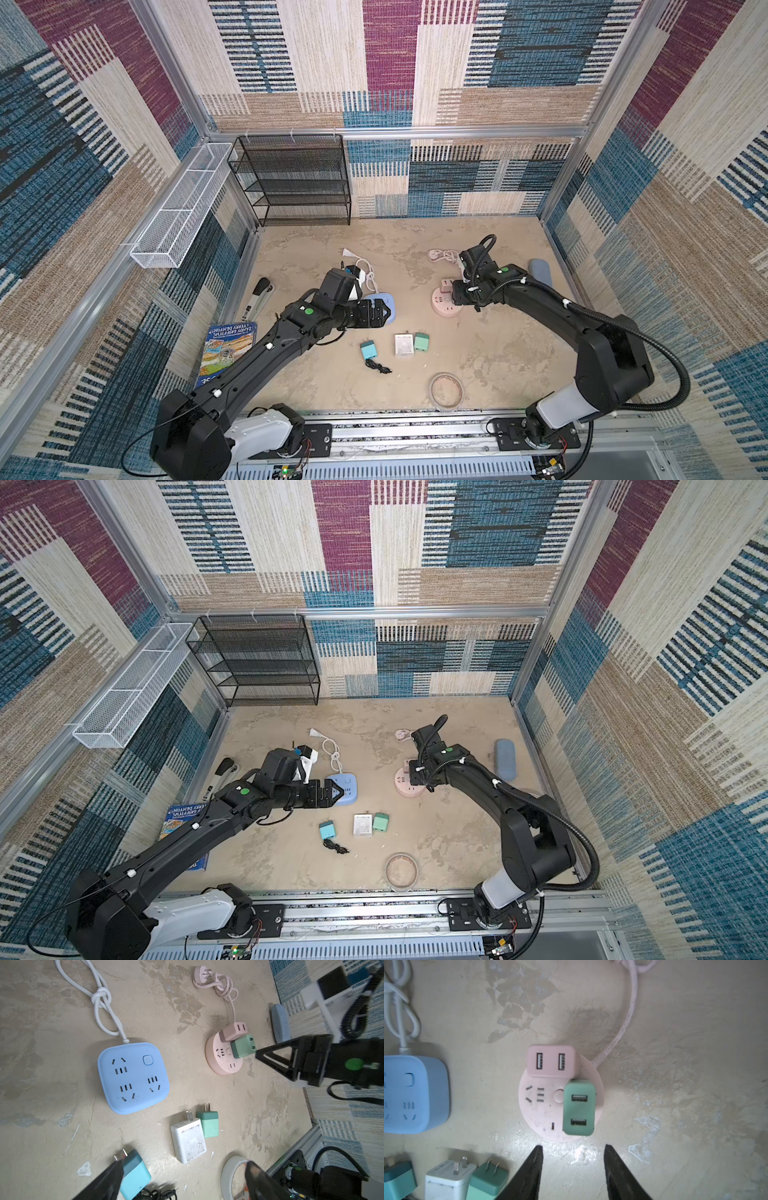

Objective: Insert the plug
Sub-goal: 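Open the right gripper and lift it off the plugged mint-green charger, then reach the right gripper to the second mint-green charger beside the white charger and close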

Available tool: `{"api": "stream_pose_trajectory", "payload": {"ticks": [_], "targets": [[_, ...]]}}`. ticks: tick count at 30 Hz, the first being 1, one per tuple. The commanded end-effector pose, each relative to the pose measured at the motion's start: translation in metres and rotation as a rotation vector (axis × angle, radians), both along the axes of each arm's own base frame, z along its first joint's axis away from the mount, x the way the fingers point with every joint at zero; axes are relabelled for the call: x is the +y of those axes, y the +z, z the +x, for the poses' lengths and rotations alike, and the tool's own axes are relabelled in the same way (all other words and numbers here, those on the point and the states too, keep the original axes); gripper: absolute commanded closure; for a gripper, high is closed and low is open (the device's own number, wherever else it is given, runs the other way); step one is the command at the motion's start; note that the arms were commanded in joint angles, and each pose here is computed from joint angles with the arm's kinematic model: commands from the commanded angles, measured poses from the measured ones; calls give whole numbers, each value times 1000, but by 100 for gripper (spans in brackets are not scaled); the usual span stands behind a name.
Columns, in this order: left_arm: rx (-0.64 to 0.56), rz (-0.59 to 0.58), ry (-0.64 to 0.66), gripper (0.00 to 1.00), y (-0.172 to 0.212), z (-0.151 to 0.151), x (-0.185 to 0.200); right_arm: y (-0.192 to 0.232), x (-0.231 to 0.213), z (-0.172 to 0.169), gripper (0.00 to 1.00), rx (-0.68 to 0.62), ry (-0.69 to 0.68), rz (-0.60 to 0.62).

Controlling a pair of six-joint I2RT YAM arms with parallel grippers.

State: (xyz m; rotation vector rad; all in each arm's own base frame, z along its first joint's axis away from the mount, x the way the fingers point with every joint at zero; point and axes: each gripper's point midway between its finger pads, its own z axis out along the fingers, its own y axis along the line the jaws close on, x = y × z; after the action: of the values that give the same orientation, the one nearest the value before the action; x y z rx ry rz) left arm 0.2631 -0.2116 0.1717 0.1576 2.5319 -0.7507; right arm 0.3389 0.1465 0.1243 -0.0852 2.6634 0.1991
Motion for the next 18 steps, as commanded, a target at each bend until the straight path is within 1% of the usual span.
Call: {"api": "stream_pose_trajectory", "payload": {"ticks": [1, 4, 8, 12, 18], "targets": [[13, 37, 14, 4, -4, 1, 5, 37, 12, -10, 51, -70, 6, 83], [29, 26, 11, 5, -5, 1, 2, 60, 33, -29, 51, -106, 38, 167], [52, -11, 10, 5, -6, -2, -3, 58, 55, -55, 52, -99, 66, 193], [83, -38, 7, 6, -12, -10, -4, 44, 70, -74, 52, -67, 82, 215], [105, -51, 6, 6, -21, -21, -1, 11, 84, -87, 52, -12, 98, 215]]}}
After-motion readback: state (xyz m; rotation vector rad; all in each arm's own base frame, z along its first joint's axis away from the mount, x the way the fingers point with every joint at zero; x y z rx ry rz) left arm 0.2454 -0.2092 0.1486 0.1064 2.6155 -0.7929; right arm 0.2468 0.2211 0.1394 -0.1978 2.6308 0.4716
